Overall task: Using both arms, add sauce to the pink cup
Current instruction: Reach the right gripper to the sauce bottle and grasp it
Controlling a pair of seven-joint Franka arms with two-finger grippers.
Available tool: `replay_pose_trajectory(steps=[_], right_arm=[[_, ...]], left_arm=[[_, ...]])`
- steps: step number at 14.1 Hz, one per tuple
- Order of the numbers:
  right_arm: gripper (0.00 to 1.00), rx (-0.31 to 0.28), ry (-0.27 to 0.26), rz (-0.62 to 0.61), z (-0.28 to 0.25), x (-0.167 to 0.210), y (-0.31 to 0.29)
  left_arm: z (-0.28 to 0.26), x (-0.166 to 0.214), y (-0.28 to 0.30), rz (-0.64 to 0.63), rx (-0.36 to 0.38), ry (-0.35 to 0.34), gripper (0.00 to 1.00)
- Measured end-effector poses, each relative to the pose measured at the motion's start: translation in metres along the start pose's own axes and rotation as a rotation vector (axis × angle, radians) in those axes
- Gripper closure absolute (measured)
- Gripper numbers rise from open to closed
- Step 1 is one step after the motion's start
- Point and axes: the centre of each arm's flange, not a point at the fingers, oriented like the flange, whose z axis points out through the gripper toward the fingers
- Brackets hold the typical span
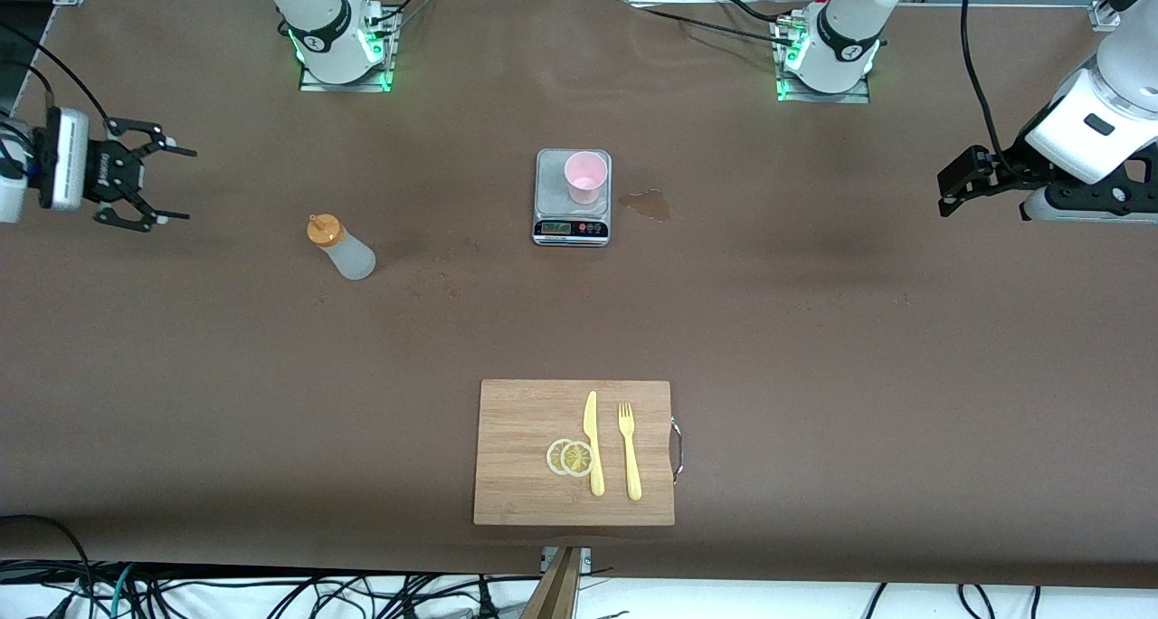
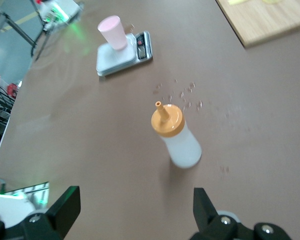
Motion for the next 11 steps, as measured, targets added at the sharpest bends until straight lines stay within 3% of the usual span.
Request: replay_pose_trajectory(steps=[3,8,11], right_arm=[[0.0,0.013,0.14,-0.122,0.047,-0.031,0.027],[0.0,0.036,0.233,-0.196,0.102,-0.077,0.047],[0.0,0.064,0.333,-0.236,0.14,-0.097,0.048]], left_arm=[[0.003,-0.005,0.001,0.001,0.003,-0.04,0.0],[0.003,-0.006,0.0,-0.001,0.004,-0.053,0.0],[-0.004,-0.005,-0.009,-0.02,0.003,-0.044,0.0]])
